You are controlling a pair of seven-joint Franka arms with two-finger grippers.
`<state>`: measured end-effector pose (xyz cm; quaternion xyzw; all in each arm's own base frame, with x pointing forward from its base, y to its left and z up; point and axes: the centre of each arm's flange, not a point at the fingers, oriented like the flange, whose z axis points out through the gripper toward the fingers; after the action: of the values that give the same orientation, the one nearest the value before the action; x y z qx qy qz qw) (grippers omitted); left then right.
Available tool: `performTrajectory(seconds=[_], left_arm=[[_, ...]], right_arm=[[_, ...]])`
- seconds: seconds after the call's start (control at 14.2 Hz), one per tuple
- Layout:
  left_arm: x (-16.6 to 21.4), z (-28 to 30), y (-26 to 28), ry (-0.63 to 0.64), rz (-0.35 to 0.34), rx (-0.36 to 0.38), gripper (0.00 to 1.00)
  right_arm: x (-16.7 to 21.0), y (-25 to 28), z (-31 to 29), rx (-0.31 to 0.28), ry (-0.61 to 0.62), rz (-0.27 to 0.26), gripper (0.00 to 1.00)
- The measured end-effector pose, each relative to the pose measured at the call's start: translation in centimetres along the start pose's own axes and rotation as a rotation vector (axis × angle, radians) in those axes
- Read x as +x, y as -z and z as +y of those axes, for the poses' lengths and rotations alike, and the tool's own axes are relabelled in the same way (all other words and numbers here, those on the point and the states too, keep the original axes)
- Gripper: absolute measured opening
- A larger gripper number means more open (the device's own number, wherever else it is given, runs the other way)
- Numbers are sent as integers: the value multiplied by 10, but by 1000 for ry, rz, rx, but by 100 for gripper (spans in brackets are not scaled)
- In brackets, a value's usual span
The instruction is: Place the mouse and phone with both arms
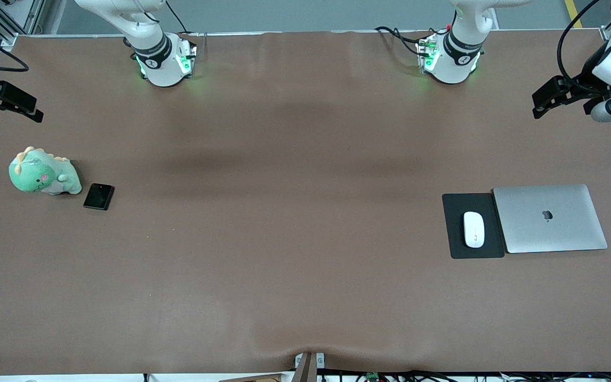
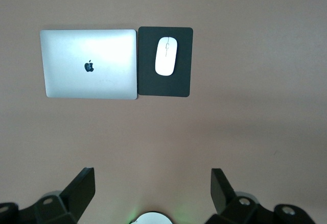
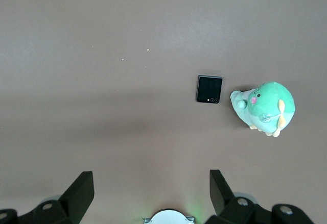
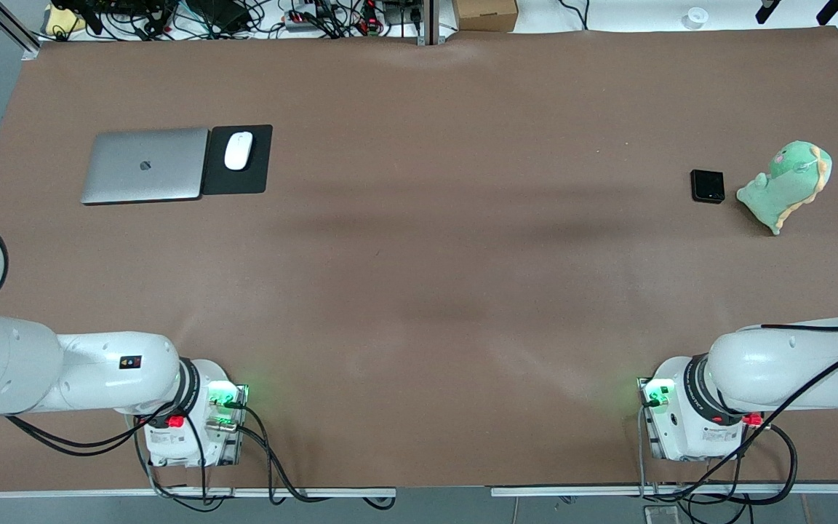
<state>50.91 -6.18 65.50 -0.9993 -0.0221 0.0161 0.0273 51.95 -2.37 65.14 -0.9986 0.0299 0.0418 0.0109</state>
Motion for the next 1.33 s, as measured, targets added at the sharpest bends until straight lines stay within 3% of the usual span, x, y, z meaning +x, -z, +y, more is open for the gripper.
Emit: performTrajectory(seconds=[1.33], left_arm=[[1, 1, -1, -4, -13, -38, 100]], right_arm=[[7, -5, -5, -1, 9, -9, 100]])
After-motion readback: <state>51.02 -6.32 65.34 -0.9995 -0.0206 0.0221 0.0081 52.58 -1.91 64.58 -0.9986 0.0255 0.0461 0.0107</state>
